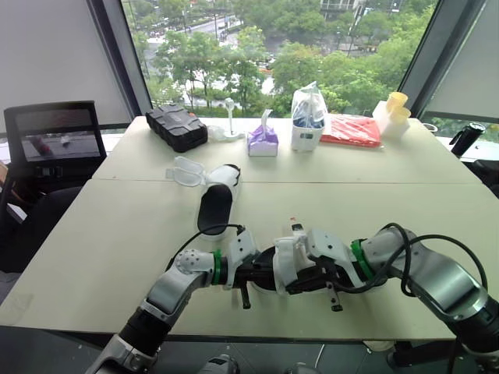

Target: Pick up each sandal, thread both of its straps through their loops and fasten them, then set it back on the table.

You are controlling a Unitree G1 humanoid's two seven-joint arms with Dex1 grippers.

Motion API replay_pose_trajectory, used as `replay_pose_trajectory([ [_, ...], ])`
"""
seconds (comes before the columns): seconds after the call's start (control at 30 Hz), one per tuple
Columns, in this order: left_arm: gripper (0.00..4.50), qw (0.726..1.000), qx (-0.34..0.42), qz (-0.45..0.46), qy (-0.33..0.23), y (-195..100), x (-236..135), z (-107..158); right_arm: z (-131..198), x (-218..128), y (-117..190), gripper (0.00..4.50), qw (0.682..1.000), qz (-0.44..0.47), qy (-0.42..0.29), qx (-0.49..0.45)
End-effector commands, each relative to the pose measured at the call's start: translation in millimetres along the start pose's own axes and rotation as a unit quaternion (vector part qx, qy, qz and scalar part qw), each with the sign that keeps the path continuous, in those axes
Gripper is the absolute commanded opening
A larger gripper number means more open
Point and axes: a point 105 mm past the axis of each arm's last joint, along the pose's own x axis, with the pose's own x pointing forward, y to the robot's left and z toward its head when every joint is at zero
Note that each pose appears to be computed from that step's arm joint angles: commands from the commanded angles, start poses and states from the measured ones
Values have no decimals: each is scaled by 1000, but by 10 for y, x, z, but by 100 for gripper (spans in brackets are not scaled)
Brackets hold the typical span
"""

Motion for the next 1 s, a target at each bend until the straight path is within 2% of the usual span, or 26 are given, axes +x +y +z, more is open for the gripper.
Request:
replay_pose_trajectory([
  [0.03,0,999,-23,11,34,27,-21,-198,-49,0,11,7,1000,-1,11,7],
  [0.2,0,999,-23,10,35,32,-14,-196,-26,-33,9,7,1000,-1,10,8],
  [0.23,0,999,-23,10,34,29,-12,-195,-14,-42,5,29,1000,-1,8,9],
  [0.3,0,999,-22,9,34,29,-7,-192,5,-54,-9,84,1000,-3,5,11],
  [0.47,0,999,-22,10,33,27,-5,-188,124,-123,-74,334,999,-15,-22,25],
  [0.7,0,999,-21,11,31,24,-1,-174,314,-221,-172,334,995,-16,-72,72],
  [0.97,0,999,-22,13,30,25,-1,-164,349,-208,-204,334,991,-12,-84,104],
  [1.0,0,999,-22,13,29,23,-1,-163,352,-195,-200,310,991,-11,-86,106],
])
